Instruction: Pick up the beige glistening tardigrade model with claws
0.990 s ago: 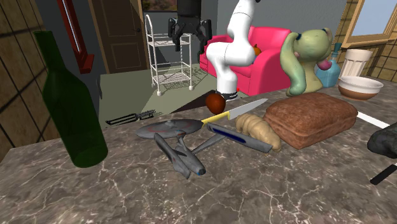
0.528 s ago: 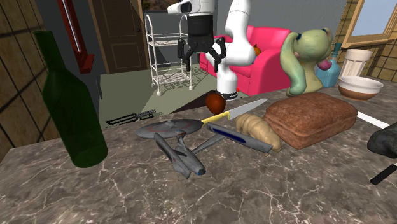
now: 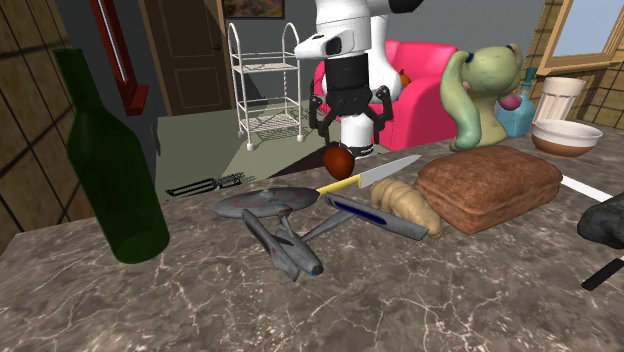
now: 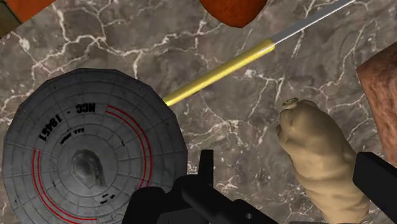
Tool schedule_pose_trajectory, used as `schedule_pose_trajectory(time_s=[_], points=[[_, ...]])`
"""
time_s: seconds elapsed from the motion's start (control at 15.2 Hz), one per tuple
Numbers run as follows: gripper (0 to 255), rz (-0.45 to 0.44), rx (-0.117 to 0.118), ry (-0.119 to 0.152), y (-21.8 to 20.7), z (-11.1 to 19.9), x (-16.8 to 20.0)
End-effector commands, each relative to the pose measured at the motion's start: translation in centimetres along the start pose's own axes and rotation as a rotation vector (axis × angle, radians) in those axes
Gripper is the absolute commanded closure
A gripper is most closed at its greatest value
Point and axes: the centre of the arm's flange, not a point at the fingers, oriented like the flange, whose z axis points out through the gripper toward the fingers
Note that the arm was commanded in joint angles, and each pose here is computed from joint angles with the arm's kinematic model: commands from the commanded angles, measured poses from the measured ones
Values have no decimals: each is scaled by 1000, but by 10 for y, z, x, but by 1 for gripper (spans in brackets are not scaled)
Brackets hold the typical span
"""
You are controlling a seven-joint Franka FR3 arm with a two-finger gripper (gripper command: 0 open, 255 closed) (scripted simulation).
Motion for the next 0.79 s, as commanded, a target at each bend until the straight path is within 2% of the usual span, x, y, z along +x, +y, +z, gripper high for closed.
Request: schedule_pose_trajectory(time_s=[0.0,0.4,0.73], points=[[0,-49,22,6,-14,14,13],[0,-194,87,21,-64,52,47],[0,-199,90,21,-63,74,47]])
